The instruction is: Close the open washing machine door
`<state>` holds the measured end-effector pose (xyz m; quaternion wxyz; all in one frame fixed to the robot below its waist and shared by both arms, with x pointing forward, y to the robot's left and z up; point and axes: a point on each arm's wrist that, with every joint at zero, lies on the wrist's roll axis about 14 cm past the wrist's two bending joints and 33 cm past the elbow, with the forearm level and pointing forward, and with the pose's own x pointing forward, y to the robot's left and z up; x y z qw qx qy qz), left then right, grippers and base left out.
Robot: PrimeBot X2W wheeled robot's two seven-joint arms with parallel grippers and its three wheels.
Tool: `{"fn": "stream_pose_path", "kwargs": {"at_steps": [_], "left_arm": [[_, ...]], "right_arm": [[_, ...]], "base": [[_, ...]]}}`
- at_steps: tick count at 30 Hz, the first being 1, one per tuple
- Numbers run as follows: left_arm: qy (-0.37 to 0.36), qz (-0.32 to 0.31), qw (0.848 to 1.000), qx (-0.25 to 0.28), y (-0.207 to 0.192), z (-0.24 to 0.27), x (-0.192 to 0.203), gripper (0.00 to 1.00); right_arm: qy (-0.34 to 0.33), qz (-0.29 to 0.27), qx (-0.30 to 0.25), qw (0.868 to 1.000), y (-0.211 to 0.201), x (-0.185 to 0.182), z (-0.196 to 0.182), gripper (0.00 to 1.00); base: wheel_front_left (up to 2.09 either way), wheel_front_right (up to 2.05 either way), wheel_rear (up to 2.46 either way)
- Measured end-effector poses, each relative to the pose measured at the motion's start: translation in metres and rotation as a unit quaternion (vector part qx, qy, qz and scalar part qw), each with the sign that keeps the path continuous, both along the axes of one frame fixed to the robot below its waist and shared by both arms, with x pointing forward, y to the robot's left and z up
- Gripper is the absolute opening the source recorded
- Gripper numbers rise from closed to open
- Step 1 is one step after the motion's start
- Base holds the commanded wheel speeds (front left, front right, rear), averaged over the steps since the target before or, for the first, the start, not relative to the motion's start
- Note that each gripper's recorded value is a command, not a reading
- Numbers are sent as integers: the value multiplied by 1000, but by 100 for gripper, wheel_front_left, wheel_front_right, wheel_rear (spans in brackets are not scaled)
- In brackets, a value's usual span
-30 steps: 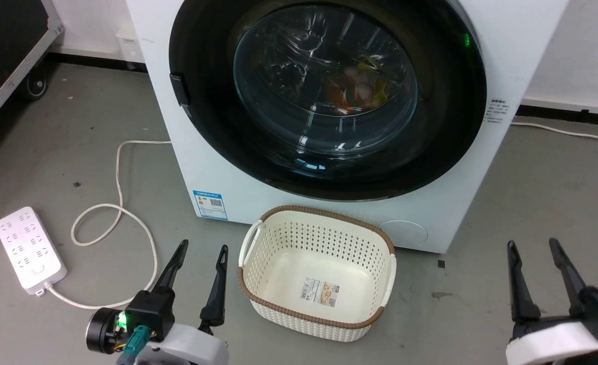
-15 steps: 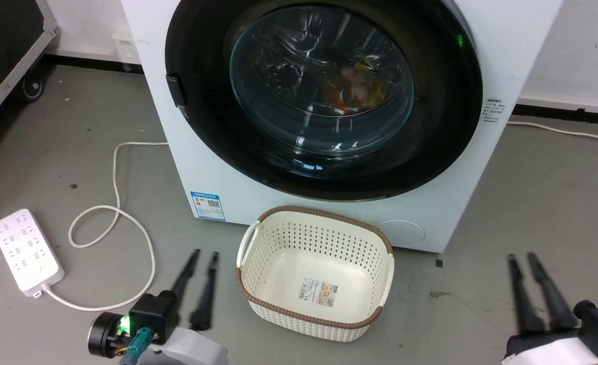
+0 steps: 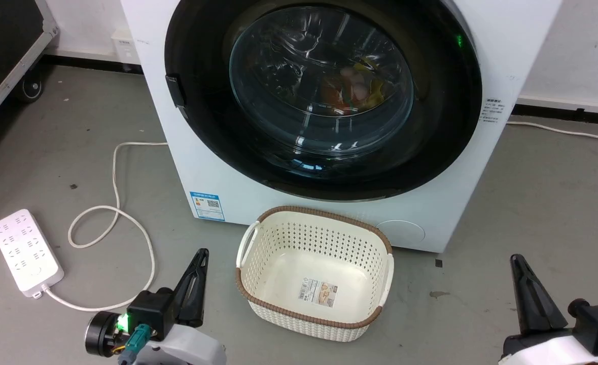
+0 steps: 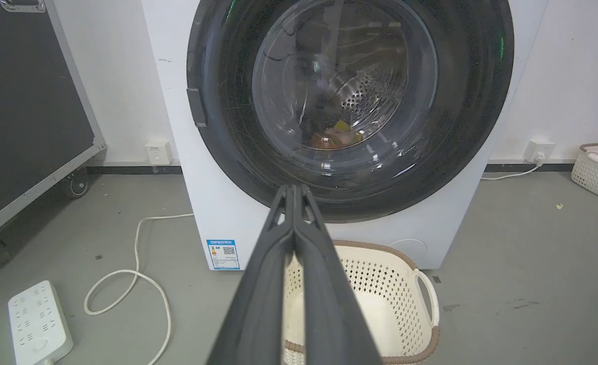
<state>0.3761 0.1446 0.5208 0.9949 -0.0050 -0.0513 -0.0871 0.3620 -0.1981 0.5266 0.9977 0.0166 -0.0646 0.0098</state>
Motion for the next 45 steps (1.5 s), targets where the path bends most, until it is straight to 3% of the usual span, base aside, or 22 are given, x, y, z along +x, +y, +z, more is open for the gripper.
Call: {"fn": "stream_pose_path", "kwargs": {"at_steps": [45], "left_arm": [[16, 31, 999, 12, 11, 5, 1, 0]], "right_arm": [[33, 22, -15, 999, 15, 2, -4, 0]], "base": [[0, 0, 0]]}}
